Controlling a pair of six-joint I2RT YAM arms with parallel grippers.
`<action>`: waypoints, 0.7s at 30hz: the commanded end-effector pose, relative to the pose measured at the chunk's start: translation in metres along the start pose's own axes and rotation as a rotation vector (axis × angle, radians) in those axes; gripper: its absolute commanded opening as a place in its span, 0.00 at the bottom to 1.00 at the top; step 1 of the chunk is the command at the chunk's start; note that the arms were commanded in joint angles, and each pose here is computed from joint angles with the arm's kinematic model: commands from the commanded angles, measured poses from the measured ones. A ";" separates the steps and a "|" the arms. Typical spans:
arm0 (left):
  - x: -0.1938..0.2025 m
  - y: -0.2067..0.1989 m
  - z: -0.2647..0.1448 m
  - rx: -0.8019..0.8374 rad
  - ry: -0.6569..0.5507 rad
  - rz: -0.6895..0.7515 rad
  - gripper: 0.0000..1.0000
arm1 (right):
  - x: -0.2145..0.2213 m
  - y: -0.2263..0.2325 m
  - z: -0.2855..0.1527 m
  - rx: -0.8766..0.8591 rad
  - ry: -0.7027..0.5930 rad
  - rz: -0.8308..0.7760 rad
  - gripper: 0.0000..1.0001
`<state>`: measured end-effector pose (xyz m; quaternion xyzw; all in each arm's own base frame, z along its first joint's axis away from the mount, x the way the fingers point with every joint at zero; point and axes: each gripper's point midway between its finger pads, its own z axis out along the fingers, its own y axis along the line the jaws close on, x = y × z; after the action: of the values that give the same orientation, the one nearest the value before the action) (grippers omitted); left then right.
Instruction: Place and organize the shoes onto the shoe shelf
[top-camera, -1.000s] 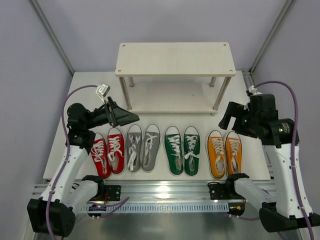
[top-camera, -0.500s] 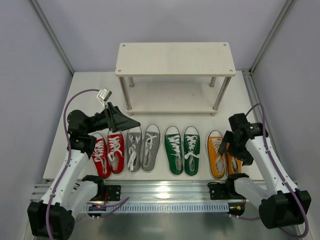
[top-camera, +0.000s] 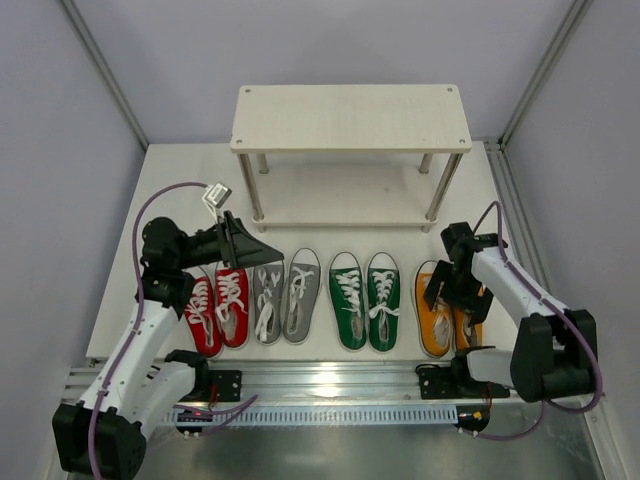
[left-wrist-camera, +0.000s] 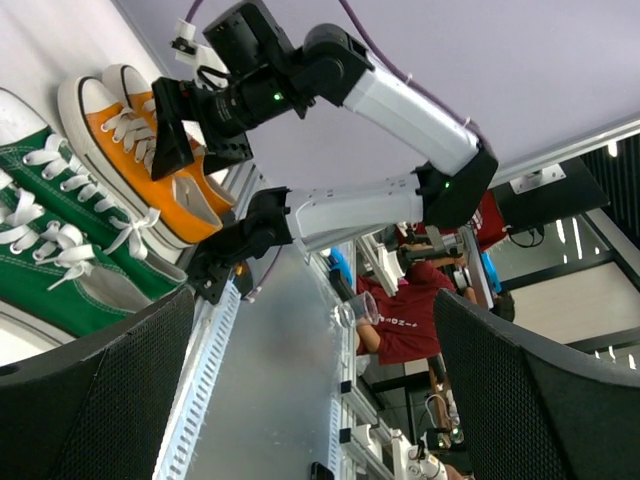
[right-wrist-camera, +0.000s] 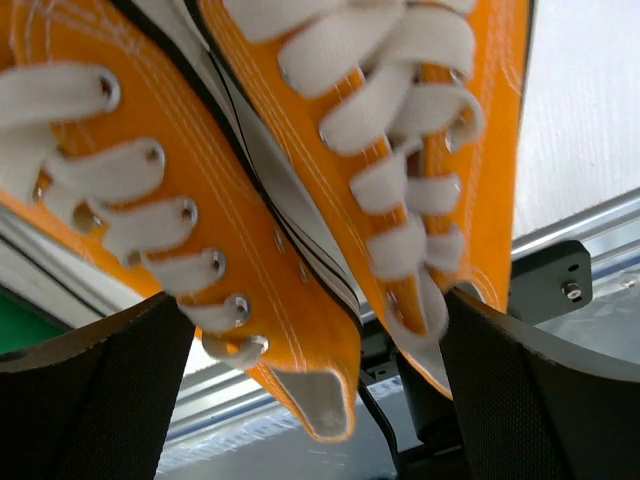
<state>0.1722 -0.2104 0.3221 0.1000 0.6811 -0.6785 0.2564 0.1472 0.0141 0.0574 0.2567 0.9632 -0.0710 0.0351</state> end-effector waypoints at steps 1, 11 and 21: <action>0.006 -0.009 -0.002 0.005 0.036 0.066 1.00 | -0.023 0.015 0.017 0.022 -0.032 0.042 0.97; 0.015 -0.004 -0.003 -0.042 0.082 0.063 1.00 | -0.021 0.025 0.041 -0.021 -0.046 0.054 0.04; 0.005 0.003 0.000 -0.072 0.076 0.063 1.00 | -0.048 0.046 -0.033 -0.259 -0.240 -0.028 0.04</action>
<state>0.1692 -0.2116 0.3039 0.1170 0.7152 -0.6455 0.2410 0.1683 0.0292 0.0503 0.2413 0.9663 -0.0157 0.0882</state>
